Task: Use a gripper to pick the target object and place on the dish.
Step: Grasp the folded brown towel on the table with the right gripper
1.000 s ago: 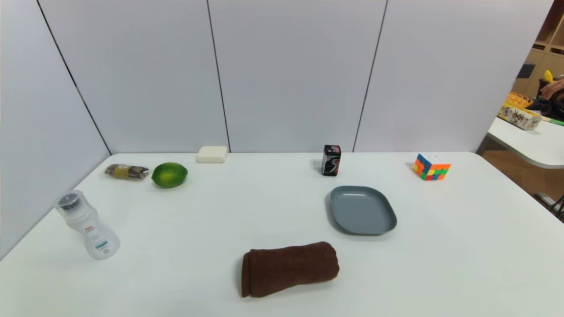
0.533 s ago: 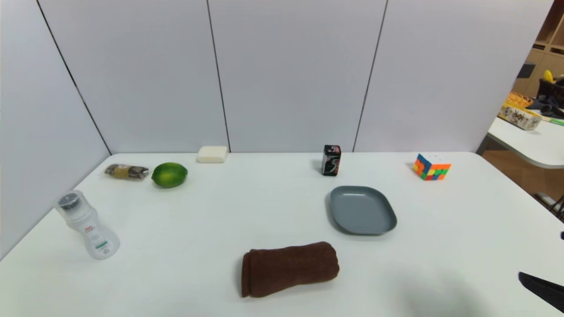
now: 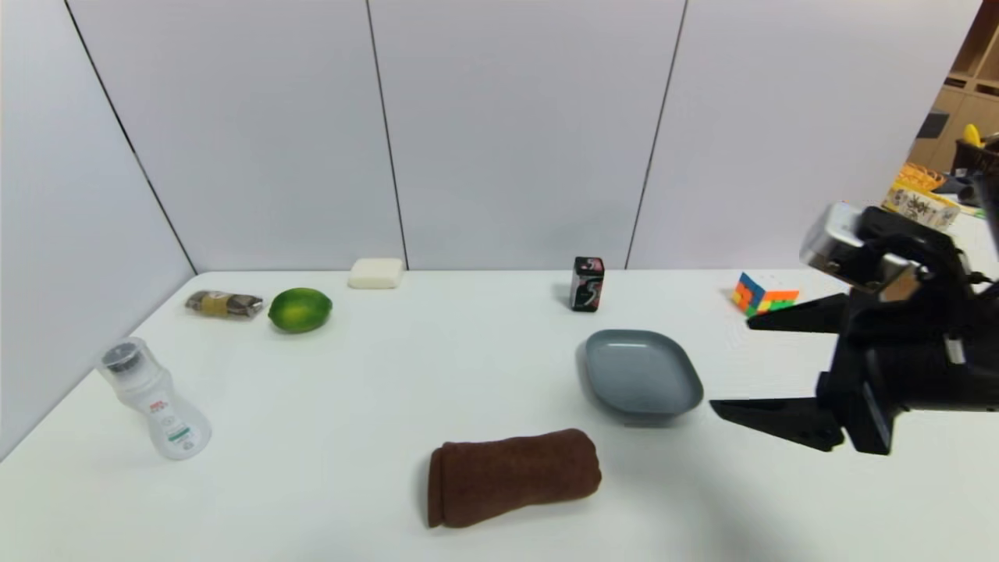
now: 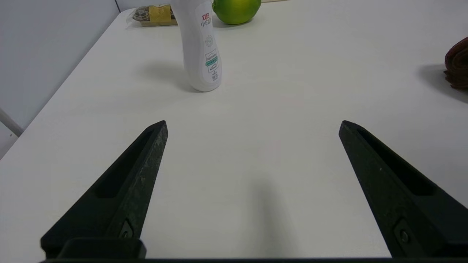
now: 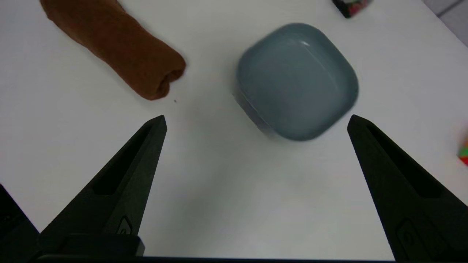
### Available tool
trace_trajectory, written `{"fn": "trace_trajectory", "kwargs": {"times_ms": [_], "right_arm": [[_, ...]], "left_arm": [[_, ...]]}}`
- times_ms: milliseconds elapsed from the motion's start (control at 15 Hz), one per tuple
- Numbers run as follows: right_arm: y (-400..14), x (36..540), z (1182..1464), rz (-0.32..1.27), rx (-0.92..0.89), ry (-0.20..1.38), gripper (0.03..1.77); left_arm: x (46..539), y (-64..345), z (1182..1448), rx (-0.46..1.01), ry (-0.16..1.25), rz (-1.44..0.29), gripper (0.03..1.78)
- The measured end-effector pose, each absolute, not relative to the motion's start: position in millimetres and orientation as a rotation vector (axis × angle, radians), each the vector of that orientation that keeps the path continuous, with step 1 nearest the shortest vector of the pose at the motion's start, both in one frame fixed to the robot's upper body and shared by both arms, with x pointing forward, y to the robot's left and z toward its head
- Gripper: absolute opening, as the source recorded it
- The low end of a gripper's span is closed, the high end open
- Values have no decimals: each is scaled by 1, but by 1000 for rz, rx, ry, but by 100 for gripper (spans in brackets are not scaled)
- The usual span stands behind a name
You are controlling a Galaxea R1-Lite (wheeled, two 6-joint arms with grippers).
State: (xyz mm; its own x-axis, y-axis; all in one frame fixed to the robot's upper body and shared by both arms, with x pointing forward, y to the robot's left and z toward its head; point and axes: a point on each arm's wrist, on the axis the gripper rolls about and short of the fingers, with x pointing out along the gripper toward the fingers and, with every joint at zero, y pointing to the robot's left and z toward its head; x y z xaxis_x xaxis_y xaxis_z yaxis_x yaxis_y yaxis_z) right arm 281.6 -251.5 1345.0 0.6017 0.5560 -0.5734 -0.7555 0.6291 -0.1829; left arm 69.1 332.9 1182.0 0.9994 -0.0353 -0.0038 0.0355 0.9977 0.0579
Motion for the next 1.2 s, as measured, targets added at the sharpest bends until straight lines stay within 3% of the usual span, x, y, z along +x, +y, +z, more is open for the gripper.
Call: {"fn": "trace_trajectory", "kwargs": {"times_ms": [267, 667, 1200], "right_arm": [[-214, 314, 1330, 1062, -496, 478, 171], [-170, 331, 1302, 1295, -592, 461, 171], [-120, 343, 1282, 1419, -631, 432, 171]], "left_arm": [[69, 333, 1182, 58, 3, -35, 169], [69, 333, 1182, 58, 3, -35, 169], [69, 333, 1182, 58, 2, -35, 169]]}}
